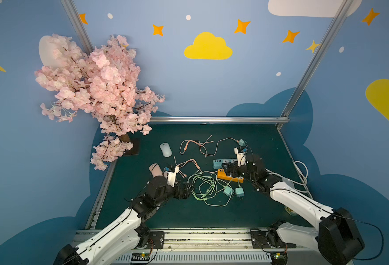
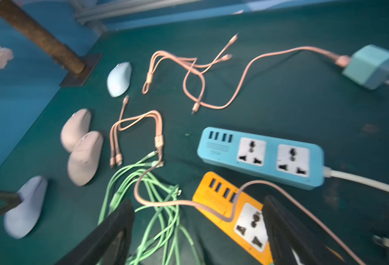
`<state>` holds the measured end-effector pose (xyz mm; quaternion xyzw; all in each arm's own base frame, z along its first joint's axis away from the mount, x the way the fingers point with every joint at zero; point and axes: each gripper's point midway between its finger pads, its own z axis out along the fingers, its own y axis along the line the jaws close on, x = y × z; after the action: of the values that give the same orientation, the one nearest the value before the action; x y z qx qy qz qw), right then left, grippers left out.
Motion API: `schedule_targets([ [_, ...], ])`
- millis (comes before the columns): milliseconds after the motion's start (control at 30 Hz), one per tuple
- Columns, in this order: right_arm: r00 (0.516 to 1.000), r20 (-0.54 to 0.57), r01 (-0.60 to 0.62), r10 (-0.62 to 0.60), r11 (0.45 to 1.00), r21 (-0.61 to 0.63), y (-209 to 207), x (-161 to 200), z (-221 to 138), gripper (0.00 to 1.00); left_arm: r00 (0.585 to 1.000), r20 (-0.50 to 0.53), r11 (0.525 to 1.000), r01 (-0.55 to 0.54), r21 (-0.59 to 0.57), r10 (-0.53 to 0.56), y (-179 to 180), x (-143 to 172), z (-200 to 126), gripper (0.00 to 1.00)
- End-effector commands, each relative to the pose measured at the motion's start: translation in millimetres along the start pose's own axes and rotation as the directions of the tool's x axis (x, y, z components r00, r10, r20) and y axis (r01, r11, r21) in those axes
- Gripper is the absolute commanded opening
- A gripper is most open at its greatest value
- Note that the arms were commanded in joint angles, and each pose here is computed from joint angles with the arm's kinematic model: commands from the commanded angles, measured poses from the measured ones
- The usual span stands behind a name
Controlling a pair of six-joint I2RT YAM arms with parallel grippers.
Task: Unplug the wireless mouse
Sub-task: Reset both arms
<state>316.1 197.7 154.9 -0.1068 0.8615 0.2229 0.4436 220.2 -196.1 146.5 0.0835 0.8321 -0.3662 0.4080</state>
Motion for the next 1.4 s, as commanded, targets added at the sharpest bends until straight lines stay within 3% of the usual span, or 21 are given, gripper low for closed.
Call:
schedule_targets([
  [0, 0.997, 0.075, -0.027, 0.021, 0.997, 0.074, -13, -10, 4, 0.89, 0.993, 0.108, 0.999, -0.052, -0.004, 0.052, 2, -11, -7, 1.00],
  [200, 0.997, 0.052, -0.057, 0.048, 0.982, 0.182, -31, -9, 7, 0.89, 0.957, 0.247, 0.988, -0.145, -0.051, 0.153, 9, -23, -26, 1.00],
  [400, 0.974, 0.217, -0.142, 0.066, 0.923, 0.357, -67, -28, -32, 0.88, 0.863, 0.466, 0.972, -0.111, -0.206, 0.197, 38, -48, -49, 1.00],
  [500, 0.940, 0.327, -0.250, 0.097, 0.847, 0.469, -96, -29, -53, 0.86, 0.812, 0.521, 0.955, -0.139, -0.262, 0.261, 38, -63, -60, 1.00],
  [667, 0.862, 0.487, -0.454, 0.142, 0.645, 0.615, -146, -8, -81, 0.81, 0.748, 0.569, 0.922, -0.149, -0.357, 0.341, 43, -81, -75, 1.00],
  [800, 0.876, 0.473, -0.445, 0.094, 0.537, 0.717, -164, -3, -99, 0.81, 0.708, 0.583, 0.870, -0.092, -0.484, 0.399, 62, -92, -90, 1.00],
  [933, 0.931, 0.362, -0.287, -0.034, 0.543, 0.789, -162, -19, -94, 0.82, 0.714, 0.556, 0.782, 0.020, -0.623, 0.425, 100, -94, -105, 1.00],
  [1133, 0.956, 0.255, -0.152, -0.147, 0.497, 0.855, -163, -31, -90, 0.85, 0.753, 0.547, 0.763, 0.093, -0.639, 0.366, 138, -89, -101, 1.00],
  [1367, 0.941, 0.254, -0.072, -0.223, 0.601, 0.796, -151, -35, -74, 0.85, 0.794, 0.524, 0.735, 0.151, -0.661, 0.307, 168, -101, -90, 1.00],
])
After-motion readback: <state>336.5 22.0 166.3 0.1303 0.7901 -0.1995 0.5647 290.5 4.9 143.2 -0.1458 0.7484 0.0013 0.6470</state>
